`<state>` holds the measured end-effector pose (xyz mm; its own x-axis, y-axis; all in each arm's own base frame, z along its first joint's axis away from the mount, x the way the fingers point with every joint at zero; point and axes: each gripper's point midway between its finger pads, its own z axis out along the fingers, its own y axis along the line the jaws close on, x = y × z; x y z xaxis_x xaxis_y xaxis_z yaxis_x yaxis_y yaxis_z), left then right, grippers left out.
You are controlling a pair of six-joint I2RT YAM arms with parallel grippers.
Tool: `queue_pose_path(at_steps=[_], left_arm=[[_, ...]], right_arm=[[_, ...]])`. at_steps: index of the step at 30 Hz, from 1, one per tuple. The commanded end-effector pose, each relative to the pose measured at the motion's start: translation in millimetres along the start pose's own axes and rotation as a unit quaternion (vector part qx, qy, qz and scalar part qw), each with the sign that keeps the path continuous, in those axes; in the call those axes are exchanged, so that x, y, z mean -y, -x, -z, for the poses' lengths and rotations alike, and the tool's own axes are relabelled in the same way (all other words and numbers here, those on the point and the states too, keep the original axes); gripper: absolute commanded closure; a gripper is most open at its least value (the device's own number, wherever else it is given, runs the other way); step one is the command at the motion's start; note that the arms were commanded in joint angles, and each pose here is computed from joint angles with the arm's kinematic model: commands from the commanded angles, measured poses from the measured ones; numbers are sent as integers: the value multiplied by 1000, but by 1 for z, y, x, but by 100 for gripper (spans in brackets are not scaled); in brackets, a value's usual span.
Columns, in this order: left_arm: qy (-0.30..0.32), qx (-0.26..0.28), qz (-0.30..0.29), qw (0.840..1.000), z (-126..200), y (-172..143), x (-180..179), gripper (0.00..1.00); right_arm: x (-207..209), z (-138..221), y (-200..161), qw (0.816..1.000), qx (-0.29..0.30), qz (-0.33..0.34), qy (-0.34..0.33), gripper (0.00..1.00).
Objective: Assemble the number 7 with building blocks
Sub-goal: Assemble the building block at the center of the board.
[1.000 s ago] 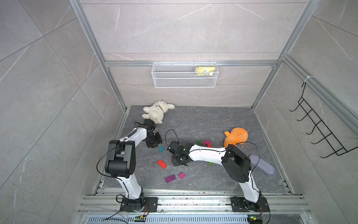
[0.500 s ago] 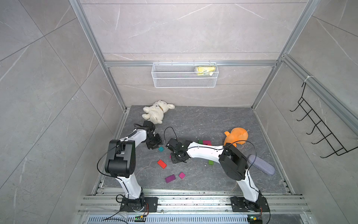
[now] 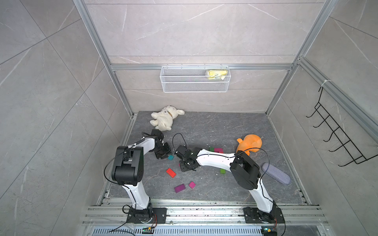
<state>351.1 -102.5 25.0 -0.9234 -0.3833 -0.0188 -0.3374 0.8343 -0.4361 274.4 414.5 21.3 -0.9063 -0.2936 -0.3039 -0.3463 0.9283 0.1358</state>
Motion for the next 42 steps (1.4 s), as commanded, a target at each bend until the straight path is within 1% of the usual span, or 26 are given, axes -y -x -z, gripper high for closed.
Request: queue_pose_path(at_steps=[1, 11, 17, 27, 33, 42], left_arm=[[-9, -10, 10, 1000, -4, -7, -1, 62], [-20, -13, 22, 999, -3, -10, 1, 62], [-20, -20, 44, 999, -7, -18, -3, 62], [-25, -26, 77, 996, -12, -24, -3, 61], [-29, -24, 85, 996, -13, -25, 0, 61], [-27, -30, 93, 995, -22, -33, 3, 62]], right_arm=[[12, -18, -7, 999, -17, -10, -33, 61], [11, -25, 2, 999, -9, -18, -46, 61], [11, -27, 6, 999, -10, -4, -47, 61], [19, -29, 13, 999, -13, 1, -40, 60], [18, -30, 16, 999, -14, 6, -34, 60], [20, -33, 17, 999, -17, -4, -36, 60]])
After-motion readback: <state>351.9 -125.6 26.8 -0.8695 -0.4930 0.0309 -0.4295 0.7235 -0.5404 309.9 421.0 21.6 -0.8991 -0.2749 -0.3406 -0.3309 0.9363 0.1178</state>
